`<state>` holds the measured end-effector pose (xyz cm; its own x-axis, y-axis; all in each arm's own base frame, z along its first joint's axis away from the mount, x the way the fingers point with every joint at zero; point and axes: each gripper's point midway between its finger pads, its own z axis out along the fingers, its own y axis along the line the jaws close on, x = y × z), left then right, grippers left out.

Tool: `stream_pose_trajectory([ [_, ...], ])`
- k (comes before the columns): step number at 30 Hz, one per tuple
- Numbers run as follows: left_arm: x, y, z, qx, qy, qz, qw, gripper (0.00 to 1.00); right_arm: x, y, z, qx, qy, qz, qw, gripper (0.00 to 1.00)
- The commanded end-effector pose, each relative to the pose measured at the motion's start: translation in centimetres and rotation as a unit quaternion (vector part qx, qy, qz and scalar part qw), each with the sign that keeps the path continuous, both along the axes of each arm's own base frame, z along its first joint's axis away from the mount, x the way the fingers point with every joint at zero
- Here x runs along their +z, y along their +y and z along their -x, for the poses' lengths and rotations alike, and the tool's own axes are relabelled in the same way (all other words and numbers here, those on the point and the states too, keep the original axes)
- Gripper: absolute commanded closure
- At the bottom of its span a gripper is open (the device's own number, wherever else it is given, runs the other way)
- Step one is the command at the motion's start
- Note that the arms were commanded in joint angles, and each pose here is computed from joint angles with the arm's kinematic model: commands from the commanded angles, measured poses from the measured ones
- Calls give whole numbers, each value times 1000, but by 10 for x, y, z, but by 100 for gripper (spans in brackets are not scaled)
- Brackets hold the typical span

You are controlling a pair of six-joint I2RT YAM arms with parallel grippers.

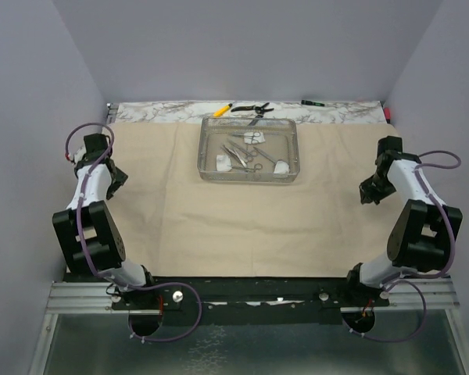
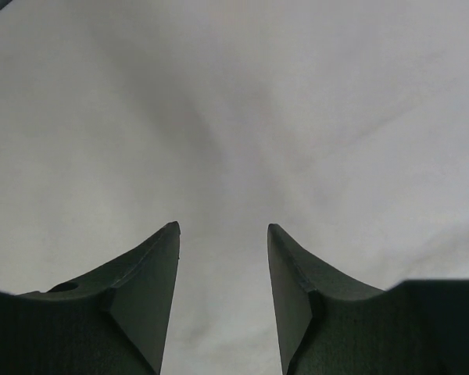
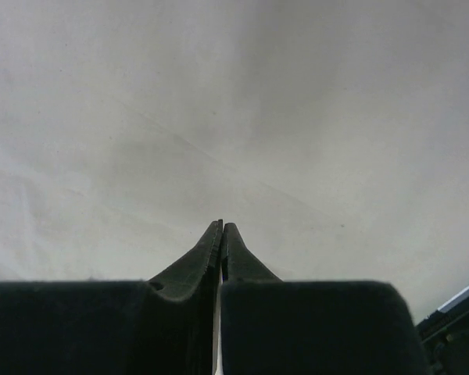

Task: Open and lay out the surgical kit
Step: Smooth out the surgical kit at the center of the board.

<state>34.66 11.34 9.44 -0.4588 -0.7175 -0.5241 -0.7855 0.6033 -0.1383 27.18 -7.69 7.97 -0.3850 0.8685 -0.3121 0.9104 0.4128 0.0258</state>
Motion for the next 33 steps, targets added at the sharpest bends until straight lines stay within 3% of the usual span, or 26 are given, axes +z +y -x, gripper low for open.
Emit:
stream_pose_trajectory([
  [1,-22,24,60,120,47,-2,992,50,-14,11,-36,50,-30,-27,998,95],
  [4,-25,34,85,172,57,-24,983,47,-22,15,-45,77,-37,-36,996,94],
  [9,-21,50,126,245,66,-62,965,34,-34,14,-51,98,-31,-38,994,93],
  [16,-34,50,152,298,47,-45,952,18,-43,13,-60,113,-25,-41,992,93],
  [21,-46,48,165,330,42,-26,943,17,-46,13,-63,116,-22,-43,992,93],
  [27,-48,45,171,388,-37,-11,921,22,-42,13,-69,112,-29,-45,992,93],
  [33,-42,55,186,406,-32,-35,913,23,-34,10,-76,115,-34,-37,992,93],
])
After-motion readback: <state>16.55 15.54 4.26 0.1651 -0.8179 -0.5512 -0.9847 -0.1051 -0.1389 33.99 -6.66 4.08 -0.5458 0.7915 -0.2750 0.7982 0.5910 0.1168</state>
